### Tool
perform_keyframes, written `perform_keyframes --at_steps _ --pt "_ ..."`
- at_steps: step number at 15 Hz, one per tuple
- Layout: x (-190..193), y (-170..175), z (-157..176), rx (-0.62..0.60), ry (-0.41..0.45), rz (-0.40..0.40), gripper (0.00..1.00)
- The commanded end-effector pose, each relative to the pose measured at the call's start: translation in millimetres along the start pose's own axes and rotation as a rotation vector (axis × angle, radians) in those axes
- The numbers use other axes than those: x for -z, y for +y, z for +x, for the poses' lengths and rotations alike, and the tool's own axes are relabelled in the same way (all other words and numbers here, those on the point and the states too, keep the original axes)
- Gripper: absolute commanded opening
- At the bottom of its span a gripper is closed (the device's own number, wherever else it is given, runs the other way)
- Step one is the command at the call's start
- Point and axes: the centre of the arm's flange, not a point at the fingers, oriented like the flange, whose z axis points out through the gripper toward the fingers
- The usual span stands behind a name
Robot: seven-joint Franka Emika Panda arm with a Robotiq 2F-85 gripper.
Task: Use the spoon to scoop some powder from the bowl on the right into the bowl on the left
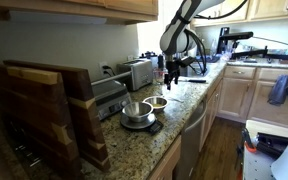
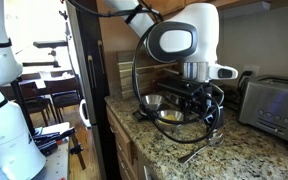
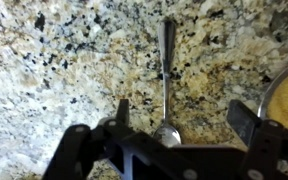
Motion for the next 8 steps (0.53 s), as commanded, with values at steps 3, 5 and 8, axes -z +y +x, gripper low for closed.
perform_keyframes --at_steps 3,5,8 --pt "-33 24 21 -0.003 0.034 0.049 1.0" --pt "-44 24 27 0.004 0.039 0.06 1.0" --pt "-60 23 35 0.02 0.028 0.067 1.0"
